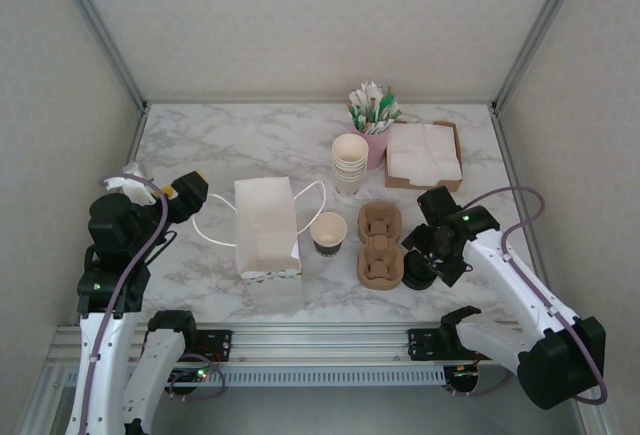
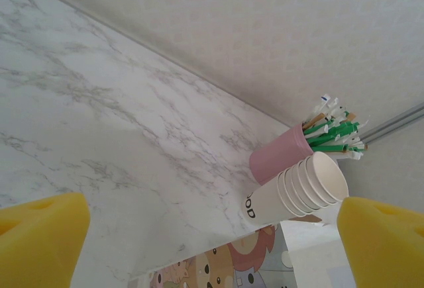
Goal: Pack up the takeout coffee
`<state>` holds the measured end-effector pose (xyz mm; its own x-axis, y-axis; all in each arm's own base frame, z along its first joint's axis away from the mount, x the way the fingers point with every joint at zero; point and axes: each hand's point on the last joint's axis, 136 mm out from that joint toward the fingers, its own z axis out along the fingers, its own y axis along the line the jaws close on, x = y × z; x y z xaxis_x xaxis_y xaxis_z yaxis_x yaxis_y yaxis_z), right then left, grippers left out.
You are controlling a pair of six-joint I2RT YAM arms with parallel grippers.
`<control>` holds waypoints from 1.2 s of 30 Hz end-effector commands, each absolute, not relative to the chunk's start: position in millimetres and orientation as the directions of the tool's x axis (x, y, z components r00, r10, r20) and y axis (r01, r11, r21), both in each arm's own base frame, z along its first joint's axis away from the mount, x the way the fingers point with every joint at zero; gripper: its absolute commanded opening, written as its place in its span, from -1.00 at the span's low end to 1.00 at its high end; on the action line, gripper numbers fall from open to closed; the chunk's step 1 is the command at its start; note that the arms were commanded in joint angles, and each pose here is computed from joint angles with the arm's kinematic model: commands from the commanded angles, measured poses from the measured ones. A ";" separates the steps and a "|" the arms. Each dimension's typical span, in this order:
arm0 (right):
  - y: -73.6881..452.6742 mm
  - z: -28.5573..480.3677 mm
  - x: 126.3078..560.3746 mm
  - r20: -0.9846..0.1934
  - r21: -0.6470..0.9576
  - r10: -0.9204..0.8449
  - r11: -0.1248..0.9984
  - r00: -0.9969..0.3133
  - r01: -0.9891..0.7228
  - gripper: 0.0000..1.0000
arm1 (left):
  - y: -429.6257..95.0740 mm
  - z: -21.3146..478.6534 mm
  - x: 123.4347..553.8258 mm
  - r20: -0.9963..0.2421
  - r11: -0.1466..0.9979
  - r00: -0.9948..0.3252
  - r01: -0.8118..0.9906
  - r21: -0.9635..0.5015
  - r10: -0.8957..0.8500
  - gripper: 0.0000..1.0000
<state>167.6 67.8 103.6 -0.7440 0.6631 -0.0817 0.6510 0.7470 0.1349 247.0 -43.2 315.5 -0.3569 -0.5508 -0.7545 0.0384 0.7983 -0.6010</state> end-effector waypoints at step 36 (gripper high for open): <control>60.1 71.1 173.8 -0.087 0.074 0.685 0.729 -0.723 0.681 0.71 | -38.4 311.4 249.7 -0.747 0.794 -0.348 0.013 -0.608 -0.567 0.92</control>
